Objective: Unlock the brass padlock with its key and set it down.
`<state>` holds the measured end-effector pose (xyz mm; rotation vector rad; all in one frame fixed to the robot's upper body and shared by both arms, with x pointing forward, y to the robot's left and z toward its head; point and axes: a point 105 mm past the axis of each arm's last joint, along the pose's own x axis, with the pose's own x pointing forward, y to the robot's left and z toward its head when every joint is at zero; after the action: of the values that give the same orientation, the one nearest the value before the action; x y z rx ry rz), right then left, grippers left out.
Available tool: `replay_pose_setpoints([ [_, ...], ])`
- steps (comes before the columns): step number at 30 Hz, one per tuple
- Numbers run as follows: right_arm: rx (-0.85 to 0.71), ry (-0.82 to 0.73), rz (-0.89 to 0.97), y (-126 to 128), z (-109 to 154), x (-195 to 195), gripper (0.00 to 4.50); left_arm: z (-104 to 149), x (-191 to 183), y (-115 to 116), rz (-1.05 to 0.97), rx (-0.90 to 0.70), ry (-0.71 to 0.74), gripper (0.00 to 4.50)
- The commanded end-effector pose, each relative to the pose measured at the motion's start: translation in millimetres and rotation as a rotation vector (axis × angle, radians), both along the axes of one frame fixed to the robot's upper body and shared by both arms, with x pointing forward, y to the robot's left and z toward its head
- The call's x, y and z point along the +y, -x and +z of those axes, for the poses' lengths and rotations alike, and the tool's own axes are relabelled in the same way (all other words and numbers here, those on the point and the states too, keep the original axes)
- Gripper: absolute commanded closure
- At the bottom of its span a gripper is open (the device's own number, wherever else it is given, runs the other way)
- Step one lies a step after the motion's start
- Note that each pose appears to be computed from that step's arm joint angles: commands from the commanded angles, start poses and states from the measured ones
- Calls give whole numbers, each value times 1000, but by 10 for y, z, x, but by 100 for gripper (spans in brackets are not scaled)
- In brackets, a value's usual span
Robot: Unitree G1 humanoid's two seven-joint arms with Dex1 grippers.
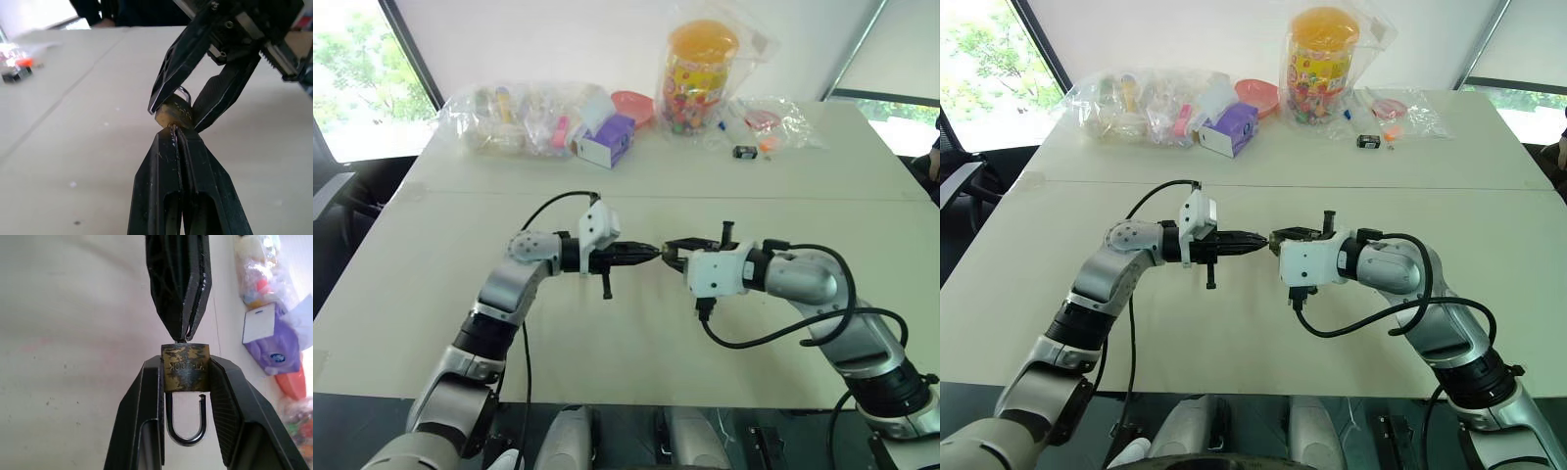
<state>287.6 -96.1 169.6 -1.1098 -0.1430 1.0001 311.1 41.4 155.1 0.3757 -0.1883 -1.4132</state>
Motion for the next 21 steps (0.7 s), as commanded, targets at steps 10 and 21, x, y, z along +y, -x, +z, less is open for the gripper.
replay_pose_setpoints([
  [10, -113, 64, 42, 22, 128, 18, 380, 212, 39, 66, -85, 519, 207, 445],
  [21, -132, 66, 40, 21, 143, 25, 380, 102, 40, 6, -12, 737, 216, 154],
])
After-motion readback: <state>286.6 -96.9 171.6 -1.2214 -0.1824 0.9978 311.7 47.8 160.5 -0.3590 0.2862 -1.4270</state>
